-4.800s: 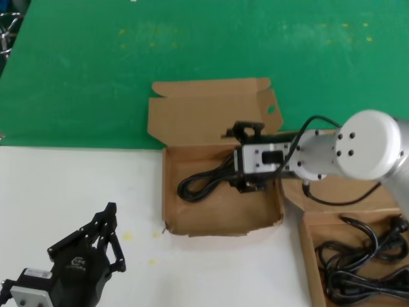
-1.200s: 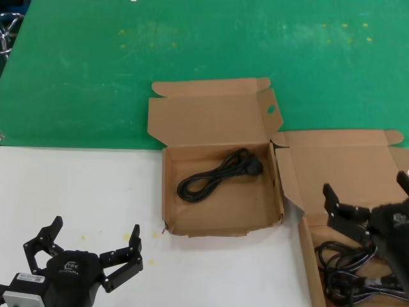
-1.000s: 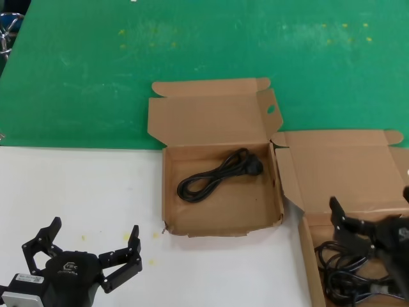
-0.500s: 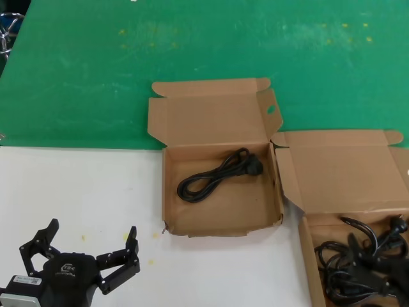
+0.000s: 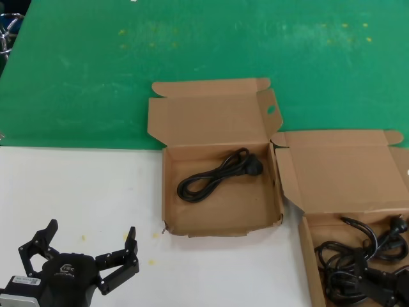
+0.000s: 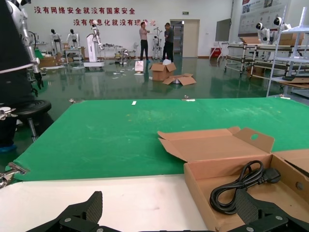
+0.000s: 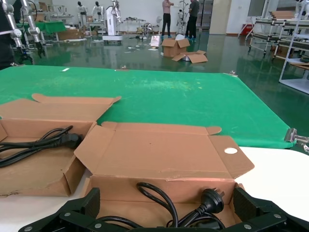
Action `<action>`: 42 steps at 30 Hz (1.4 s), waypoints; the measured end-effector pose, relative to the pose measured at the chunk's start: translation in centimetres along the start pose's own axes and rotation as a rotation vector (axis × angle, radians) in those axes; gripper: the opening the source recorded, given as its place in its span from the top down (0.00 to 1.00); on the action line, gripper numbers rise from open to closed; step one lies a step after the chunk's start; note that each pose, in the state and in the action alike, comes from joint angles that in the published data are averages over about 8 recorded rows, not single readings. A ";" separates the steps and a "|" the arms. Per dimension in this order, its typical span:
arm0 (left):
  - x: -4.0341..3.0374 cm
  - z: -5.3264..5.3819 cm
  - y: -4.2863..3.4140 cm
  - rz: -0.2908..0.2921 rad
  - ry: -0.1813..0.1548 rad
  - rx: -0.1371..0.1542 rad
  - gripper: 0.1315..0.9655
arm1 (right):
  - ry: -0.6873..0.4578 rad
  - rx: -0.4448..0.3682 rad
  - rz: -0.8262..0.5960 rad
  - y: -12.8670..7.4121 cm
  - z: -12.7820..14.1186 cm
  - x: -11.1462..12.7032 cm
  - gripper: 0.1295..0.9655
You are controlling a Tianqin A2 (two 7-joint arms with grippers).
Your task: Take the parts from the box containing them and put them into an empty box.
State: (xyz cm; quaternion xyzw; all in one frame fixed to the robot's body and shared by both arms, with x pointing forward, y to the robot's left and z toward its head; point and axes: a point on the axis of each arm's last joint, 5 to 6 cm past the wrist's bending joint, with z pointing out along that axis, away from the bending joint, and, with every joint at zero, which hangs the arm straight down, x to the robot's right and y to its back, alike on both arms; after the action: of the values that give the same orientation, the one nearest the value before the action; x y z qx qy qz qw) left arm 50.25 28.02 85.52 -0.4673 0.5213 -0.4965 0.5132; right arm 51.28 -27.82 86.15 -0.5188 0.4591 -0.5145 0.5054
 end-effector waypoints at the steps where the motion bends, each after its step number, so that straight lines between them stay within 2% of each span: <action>1: 0.00 0.0 0.00 0.000 0.000 0.000 0.00 | 0.000 0.000 0.000 0.0 0.0 0.0 0.00; 42: 0.00 0.0 0.00 0.000 0.000 0.000 0.00 | 0.000 0.000 0.000 0.0 0.0 0.0 0.00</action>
State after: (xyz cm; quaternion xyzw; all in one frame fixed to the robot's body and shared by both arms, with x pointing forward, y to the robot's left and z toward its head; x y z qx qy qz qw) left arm 50.25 28.02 85.52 -0.4673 0.5213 -0.4965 0.5132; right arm 51.28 -27.82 86.15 -0.5188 0.4591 -0.5145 0.5054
